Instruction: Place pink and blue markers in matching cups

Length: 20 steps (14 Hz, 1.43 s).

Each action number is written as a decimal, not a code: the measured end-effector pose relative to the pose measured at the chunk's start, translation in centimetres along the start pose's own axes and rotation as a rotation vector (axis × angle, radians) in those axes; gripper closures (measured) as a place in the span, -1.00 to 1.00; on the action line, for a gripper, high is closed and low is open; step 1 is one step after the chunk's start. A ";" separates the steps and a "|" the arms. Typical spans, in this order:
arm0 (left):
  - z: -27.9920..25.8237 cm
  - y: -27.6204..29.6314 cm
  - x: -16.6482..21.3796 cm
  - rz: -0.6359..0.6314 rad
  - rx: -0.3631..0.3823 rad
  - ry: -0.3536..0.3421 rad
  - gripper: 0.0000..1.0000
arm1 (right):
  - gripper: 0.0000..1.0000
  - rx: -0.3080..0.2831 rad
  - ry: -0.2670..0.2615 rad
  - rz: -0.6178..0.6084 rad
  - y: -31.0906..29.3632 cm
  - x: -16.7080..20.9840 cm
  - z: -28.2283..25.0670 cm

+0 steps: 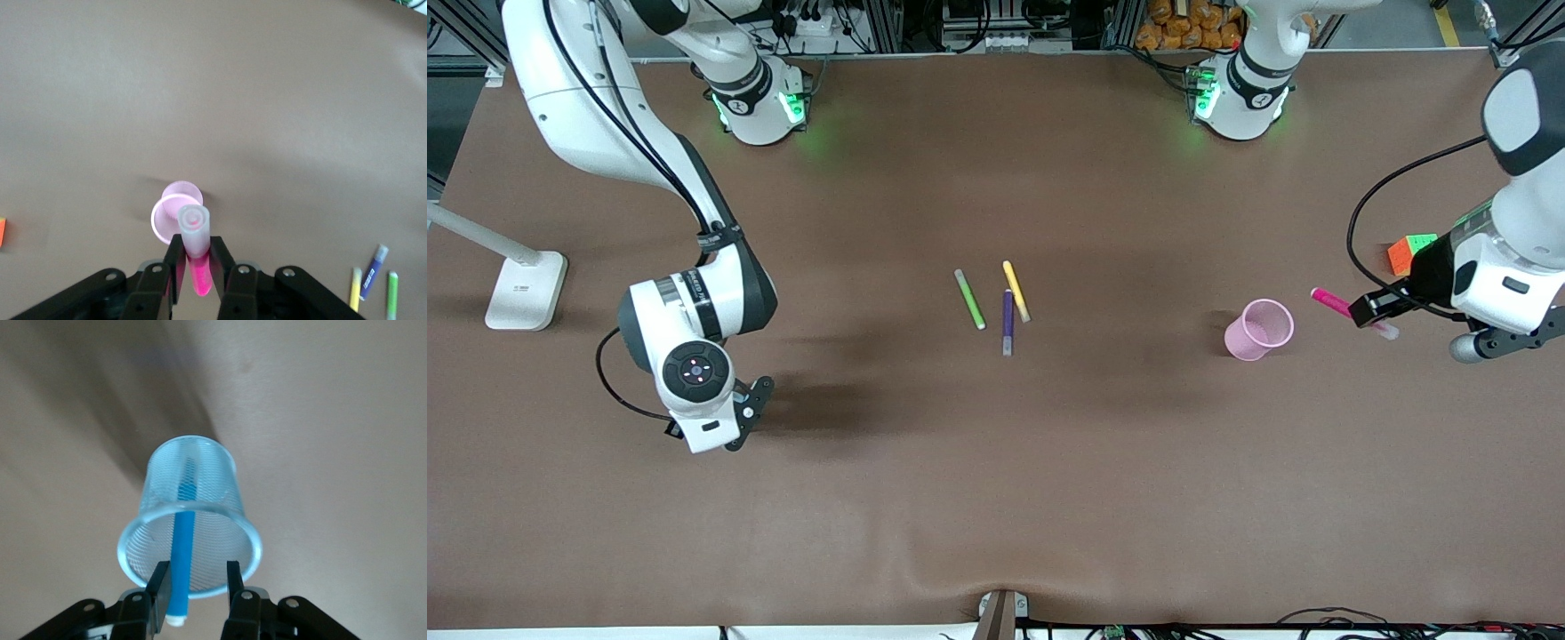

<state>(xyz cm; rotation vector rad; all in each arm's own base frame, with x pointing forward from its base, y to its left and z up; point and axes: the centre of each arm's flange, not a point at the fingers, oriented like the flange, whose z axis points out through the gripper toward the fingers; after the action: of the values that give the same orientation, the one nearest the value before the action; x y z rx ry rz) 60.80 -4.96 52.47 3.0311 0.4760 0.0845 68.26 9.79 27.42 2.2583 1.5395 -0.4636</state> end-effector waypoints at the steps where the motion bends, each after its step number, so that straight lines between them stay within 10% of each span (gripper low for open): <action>1: 1.1 -0.1 -0.3 0.001 -0.003 0.017 0.59 | 0.15 -0.015 0.014 0.015 0.4 -0.5 -1.4; 4: 4.1 -0.8 -1.8 0.000 -0.006 0.041 0.59 | 0.00 -0.018 0.088 0.083 0.8 -3.1 -6.7; 9: 7.2 -1.8 -3.4 0.039 0.016 0.150 0.59 | -0.98 0.064 0.220 0.246 -0.3 -7.5 -14.4; 20: 15.6 -3.8 -7.3 0.049 0.022 0.140 0.59 | -1.00 0.367 0.276 0.983 -1.8 -15.8 -22.1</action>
<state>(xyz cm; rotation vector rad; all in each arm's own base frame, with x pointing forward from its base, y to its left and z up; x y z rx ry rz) 53.67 -4.56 36.32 3.0721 0.4154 0.2978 62.46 7.94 53.94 3.0816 0.2741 -0.1393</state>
